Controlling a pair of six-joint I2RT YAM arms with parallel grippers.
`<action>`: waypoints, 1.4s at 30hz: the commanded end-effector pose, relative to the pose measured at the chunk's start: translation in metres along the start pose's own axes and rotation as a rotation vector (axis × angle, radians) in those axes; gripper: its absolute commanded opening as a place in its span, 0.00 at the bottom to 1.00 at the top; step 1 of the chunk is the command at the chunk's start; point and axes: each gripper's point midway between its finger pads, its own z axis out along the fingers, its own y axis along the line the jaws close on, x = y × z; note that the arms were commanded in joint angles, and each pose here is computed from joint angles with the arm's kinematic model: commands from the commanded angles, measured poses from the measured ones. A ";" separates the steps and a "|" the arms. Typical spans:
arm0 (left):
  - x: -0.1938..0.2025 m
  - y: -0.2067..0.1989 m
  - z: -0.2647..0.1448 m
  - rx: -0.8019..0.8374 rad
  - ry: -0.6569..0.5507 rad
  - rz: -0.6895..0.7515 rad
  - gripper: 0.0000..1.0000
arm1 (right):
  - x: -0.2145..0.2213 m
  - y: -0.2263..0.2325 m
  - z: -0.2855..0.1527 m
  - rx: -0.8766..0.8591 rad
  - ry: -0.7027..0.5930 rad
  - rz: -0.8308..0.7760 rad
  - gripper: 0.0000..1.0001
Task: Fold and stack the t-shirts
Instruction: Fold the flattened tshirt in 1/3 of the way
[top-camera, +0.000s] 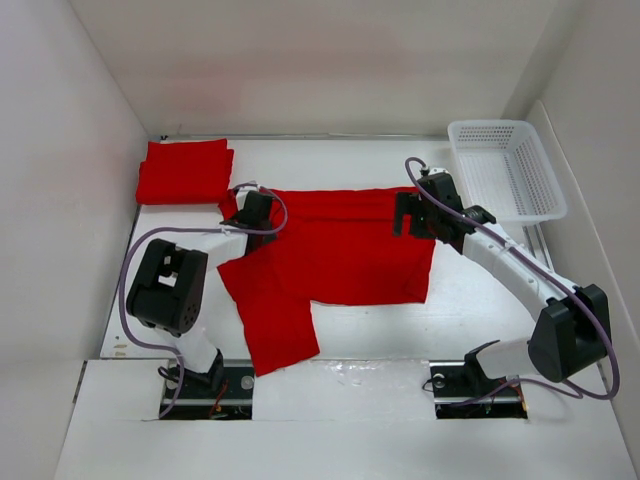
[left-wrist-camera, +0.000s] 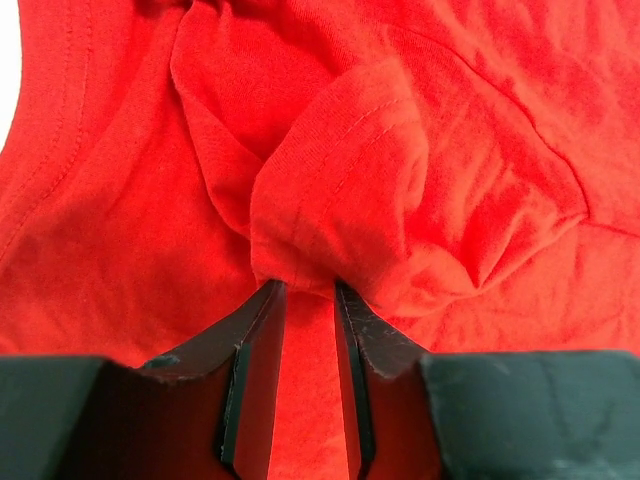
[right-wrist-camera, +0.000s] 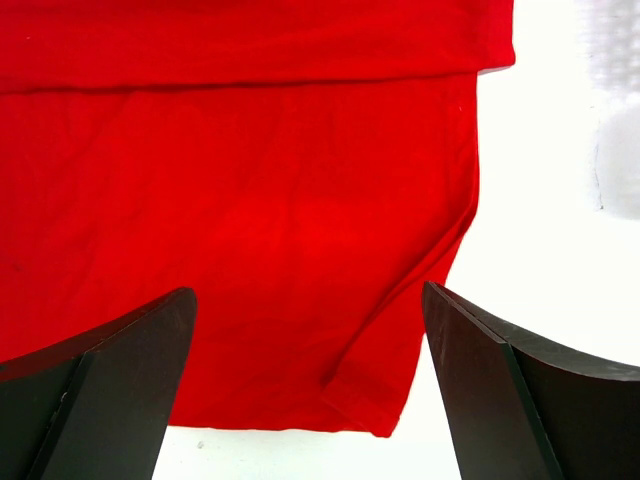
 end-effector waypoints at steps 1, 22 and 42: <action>-0.018 -0.012 0.003 0.023 -0.035 -0.006 0.23 | -0.013 0.000 -0.002 0.005 -0.034 0.008 1.00; -0.021 -0.023 -0.049 0.135 -0.076 -0.071 0.00 | -0.013 -0.001 -0.009 0.001 -0.044 0.011 1.00; 0.046 -0.043 -0.087 0.144 0.207 -0.217 0.00 | -0.007 0.003 -0.005 -0.034 -0.019 0.015 1.00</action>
